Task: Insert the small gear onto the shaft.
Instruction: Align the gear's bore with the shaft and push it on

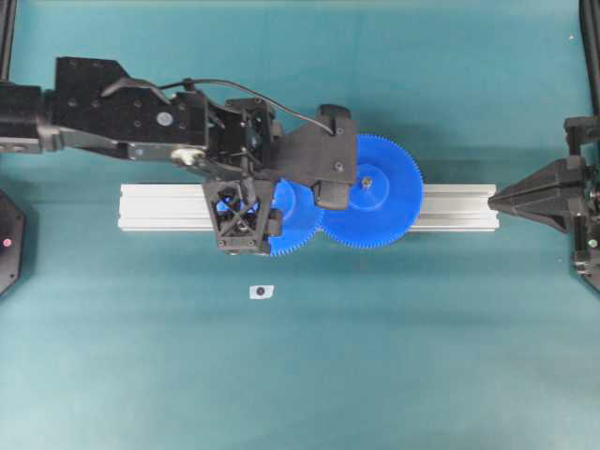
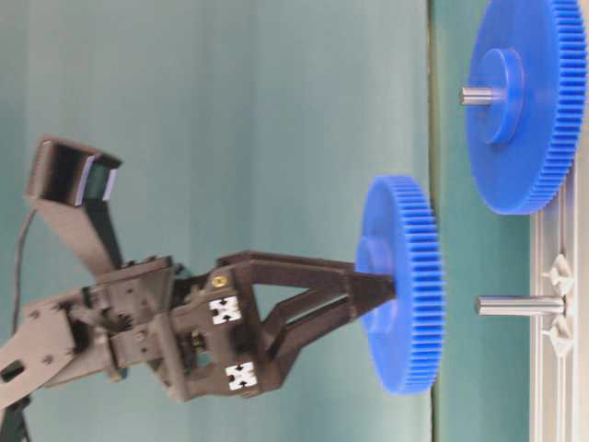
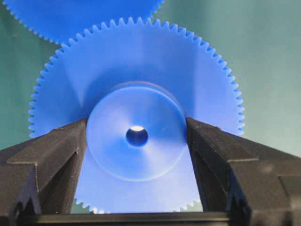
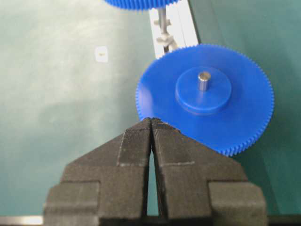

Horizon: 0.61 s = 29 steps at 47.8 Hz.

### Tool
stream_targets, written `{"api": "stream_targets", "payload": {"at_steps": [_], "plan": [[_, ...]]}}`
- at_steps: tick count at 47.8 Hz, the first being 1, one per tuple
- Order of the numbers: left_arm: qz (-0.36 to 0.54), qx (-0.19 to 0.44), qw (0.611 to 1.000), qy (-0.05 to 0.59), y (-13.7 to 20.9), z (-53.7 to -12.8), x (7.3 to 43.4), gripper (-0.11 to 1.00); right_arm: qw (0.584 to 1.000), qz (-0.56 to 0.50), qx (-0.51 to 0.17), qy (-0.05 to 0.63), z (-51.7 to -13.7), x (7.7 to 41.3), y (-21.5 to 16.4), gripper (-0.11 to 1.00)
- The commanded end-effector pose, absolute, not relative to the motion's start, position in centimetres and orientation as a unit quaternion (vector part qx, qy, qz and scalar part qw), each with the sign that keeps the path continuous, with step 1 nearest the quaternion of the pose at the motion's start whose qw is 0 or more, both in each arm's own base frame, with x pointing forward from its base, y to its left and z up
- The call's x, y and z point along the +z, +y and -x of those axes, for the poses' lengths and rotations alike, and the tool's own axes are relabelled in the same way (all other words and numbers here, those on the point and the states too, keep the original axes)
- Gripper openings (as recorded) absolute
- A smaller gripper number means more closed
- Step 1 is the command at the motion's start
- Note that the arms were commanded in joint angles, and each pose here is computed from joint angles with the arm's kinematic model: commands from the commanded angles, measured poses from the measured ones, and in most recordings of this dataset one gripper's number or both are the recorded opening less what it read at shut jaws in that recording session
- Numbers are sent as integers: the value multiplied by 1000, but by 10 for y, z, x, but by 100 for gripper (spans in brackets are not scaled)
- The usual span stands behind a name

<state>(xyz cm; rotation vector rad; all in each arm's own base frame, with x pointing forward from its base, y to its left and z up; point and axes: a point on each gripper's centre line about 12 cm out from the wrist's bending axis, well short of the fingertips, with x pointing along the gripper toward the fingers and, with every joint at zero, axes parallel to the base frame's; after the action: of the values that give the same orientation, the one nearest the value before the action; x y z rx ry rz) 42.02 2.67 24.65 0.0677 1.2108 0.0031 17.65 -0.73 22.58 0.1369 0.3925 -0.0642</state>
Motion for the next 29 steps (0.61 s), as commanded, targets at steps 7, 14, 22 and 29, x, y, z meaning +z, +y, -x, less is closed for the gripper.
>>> {"api": "stream_targets", "payload": {"at_steps": [7,14,22,29], "plan": [[-34,3,828,560,28,-425,250,70,980,-72,-33,183,-177,231,-8,7],[-33,2,824,566,28,-426,237,70,981,-72,-33,180,-177,233,-8,7],[-32,1,814,580,28,-422,220,70,981,-72,-33,178,-176,233,-8,7],[-31,1,803,595,29,-415,207,70,981,-72,-33,178,-176,233,-8,7]]}}
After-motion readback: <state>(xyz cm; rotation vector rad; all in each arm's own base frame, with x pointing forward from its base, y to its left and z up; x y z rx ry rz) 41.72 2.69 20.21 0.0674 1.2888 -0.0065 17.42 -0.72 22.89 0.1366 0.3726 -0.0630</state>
